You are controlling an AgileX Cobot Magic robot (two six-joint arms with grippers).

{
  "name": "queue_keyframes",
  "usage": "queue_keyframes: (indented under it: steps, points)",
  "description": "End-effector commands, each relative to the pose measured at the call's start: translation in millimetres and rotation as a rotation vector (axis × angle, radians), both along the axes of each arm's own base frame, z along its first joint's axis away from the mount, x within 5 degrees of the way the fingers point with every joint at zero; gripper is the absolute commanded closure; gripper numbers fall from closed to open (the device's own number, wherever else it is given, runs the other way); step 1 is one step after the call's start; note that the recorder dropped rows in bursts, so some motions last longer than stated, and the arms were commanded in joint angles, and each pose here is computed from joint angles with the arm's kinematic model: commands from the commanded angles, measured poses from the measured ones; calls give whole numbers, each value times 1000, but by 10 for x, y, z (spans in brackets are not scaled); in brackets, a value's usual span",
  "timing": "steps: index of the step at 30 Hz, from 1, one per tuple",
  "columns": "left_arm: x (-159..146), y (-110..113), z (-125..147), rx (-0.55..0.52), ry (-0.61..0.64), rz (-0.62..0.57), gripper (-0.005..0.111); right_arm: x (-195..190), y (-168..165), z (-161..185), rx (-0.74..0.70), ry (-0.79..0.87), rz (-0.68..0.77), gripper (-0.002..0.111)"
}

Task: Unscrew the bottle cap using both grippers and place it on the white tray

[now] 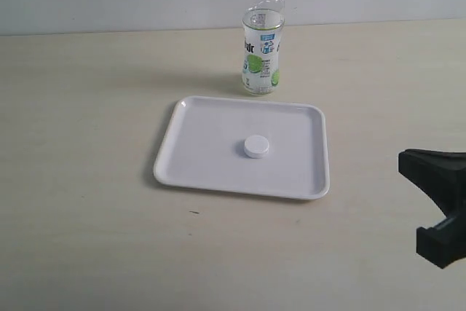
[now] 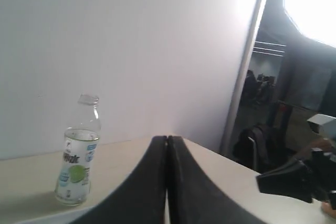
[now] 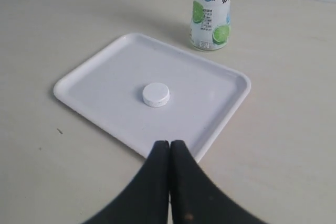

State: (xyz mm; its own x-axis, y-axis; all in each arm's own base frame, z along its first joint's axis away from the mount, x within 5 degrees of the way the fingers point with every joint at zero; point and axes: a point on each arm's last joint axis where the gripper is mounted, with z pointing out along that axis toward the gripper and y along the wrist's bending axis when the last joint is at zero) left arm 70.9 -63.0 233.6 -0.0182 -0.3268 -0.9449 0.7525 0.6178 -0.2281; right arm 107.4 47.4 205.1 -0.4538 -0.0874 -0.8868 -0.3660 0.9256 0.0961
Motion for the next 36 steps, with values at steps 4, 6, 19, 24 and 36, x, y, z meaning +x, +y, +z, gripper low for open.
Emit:
queue_keyframes:
  steps: [4, 6, 19, 24, 36]
  points:
    - [62, 168, -119, 82, 105, 292, 107, -238, -109, 15, 106, -163, -25, 108]
    - [64, 169, -163, 135, 125, 300, 107, -262, -115, 29, 119, -173, -24, 108]
    - [-44, 50, -404, 391, 245, 119, 107, -275, -110, 16, 153, -141, -29, 108]
    - [-53, 50, -435, 438, 247, 109, 107, -275, -110, 16, 153, -141, -29, 108]
    - [-54, 50, -435, 443, 242, 109, 107, -274, -112, 24, 136, -158, -23, 108]
